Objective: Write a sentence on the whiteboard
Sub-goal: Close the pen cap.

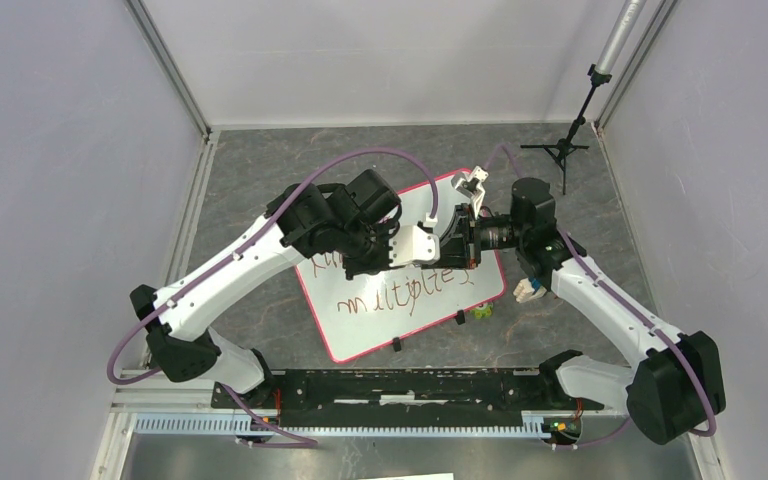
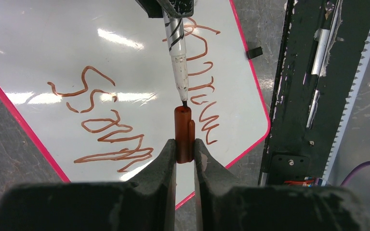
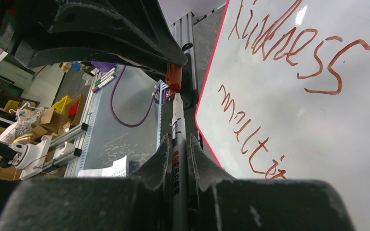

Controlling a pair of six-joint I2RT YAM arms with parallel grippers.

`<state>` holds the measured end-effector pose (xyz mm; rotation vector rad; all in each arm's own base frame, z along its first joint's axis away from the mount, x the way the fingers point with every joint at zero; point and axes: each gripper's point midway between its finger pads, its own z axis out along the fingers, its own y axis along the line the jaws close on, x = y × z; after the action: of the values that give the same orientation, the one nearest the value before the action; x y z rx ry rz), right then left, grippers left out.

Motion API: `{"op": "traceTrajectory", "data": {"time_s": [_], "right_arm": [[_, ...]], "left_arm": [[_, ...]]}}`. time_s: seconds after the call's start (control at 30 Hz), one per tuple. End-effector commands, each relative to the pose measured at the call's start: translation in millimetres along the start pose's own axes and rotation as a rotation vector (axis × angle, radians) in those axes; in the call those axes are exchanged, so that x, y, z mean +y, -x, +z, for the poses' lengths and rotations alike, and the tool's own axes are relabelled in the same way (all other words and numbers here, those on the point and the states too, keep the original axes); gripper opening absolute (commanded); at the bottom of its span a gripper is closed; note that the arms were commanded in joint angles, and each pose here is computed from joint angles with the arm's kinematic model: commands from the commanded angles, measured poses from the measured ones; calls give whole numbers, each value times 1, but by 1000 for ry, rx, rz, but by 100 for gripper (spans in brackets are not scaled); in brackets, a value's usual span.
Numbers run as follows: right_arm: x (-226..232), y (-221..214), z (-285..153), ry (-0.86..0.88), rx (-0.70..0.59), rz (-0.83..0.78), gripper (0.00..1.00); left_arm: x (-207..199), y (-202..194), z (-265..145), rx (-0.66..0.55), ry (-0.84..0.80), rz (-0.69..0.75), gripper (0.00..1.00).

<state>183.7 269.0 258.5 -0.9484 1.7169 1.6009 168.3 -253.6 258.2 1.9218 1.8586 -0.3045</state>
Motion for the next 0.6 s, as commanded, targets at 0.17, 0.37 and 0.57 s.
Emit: {"op": "traceTrajectory", "data": {"time_s": [0.17,0.37,0.57], "right_arm": [[6,14,1,8,-6,-76,0],[5,14,2,5,-4,-73,0],[6,16,4,9,-3,-79,0]], "left_arm": [[1,0,0,-1,23,-10,2],[2,7,-3,-25,25,-15,2],[-3,12,1,-38,-17,-19,2]]}}
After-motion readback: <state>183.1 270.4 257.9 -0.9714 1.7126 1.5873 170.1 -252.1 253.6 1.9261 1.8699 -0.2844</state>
